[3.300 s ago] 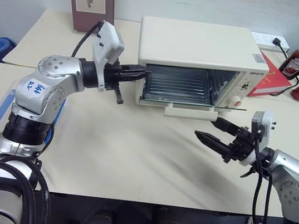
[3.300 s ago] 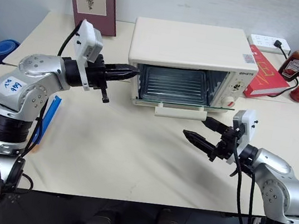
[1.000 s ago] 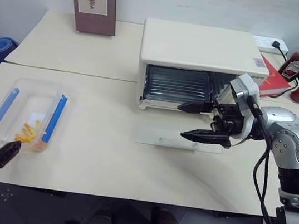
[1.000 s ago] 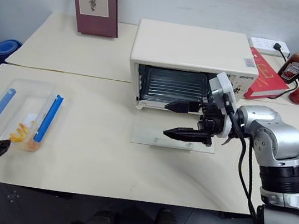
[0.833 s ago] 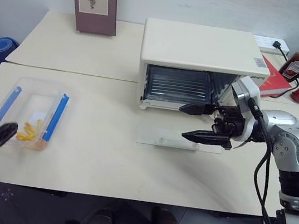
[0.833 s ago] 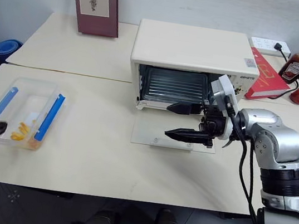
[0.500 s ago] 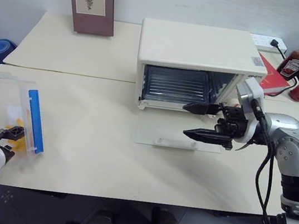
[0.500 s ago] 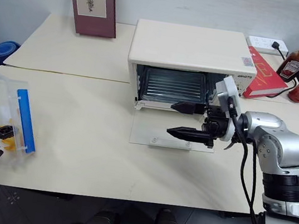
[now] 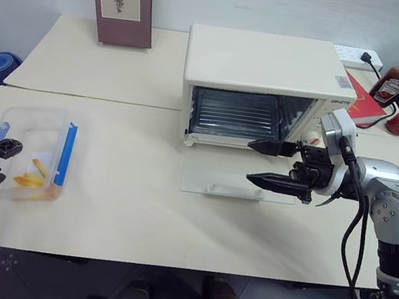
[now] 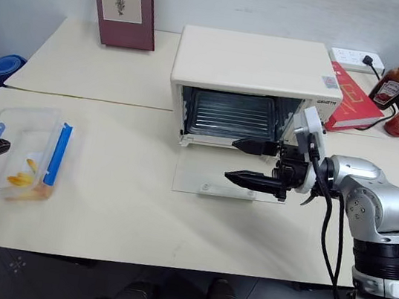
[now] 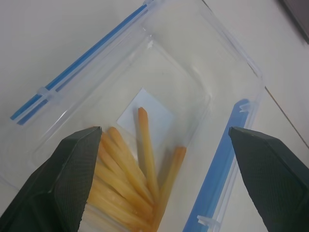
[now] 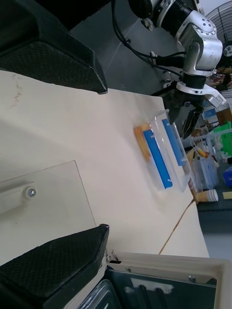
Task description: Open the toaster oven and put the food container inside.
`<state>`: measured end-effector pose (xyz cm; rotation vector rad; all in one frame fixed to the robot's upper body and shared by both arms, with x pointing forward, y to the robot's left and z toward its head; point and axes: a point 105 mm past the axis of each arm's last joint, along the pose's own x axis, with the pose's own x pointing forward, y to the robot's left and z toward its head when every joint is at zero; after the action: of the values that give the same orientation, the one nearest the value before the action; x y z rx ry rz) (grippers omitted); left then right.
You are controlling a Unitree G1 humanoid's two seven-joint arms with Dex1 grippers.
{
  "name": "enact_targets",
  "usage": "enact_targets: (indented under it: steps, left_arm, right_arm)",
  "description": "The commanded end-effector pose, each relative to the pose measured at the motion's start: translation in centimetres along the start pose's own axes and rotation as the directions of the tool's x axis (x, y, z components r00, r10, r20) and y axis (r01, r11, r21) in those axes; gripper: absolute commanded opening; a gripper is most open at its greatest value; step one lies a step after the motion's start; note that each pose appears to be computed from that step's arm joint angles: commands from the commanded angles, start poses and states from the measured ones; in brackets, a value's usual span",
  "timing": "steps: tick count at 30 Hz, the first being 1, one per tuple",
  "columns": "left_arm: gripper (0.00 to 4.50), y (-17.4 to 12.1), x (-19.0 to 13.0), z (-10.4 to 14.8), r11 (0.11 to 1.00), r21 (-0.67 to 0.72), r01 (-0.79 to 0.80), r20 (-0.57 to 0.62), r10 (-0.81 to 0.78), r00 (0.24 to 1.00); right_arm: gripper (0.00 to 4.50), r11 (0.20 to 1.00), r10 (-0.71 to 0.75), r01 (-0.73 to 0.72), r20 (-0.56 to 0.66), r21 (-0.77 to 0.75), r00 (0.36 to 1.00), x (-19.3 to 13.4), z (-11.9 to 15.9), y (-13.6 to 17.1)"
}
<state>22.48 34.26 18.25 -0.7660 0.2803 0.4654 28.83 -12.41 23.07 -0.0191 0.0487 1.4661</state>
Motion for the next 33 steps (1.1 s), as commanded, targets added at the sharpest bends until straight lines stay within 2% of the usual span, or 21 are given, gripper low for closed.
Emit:
enact_targets:
  steps: [1, 5, 9, 15, 24, 28, 33]
  left_arm:
    - [4.47, 0.1, -1.8, 1.2, 0.999, -0.032, 0.015, 0.097, -0.012, 0.995]
    - [4.47, -0.3, -3.8, 1.4, 0.995, -0.021, 0.099, 0.168, -0.094, 0.981]
    - [4.47, 2.3, -5.4, 0.7, 0.999, -0.034, 0.003, 0.187, 0.004, 0.982]
    - [4.47, 4.2, -6.8, -1.4, 0.988, -0.124, -0.091, 0.179, 0.112, 0.977]
    - [4.47, 2.6, -4.5, -4.1, 0.969, -0.226, -0.102, 0.065, 0.119, 0.991]
    - [4.47, 2.7, -2.9, -3.9, 0.947, -0.287, -0.148, 0.033, 0.164, 0.986]
    - [4.47, 1.3, -0.3, -3.5, 0.941, -0.31, -0.138, -0.016, 0.14, 0.99]
  right_arm:
    - [4.5, 0.999, 0.042, -0.042, 0.017, -0.031, 0.999, 0.3, 0.6, 0.8]
    - [4.5, 0.997, 0.073, -0.073, 0.022, -0.017, 0.997, 0.9, 0.3, 0.6]
    - [4.5, 0.993, 0.115, -0.115, 0.031, -0.014, 0.993, 1.8, 0.1, 0.4]
    - [4.5, 0.986, 0.166, -0.166, 0.038, -0.019, 0.985, 2.8, 0.3, 0.0]
    - [4.5, 0.988, 0.156, -0.155, 0.046, -0.023, 0.987, 2.4, 0.6, 0.6]
    - [4.5, 0.992, 0.125, -0.124, 0.047, -0.027, 0.991, 1.8, 0.7, 1.1]
    - [4.5, 0.996, 0.085, -0.083, 0.053, -0.03, 0.995, 1.1, 0.7, 1.9]
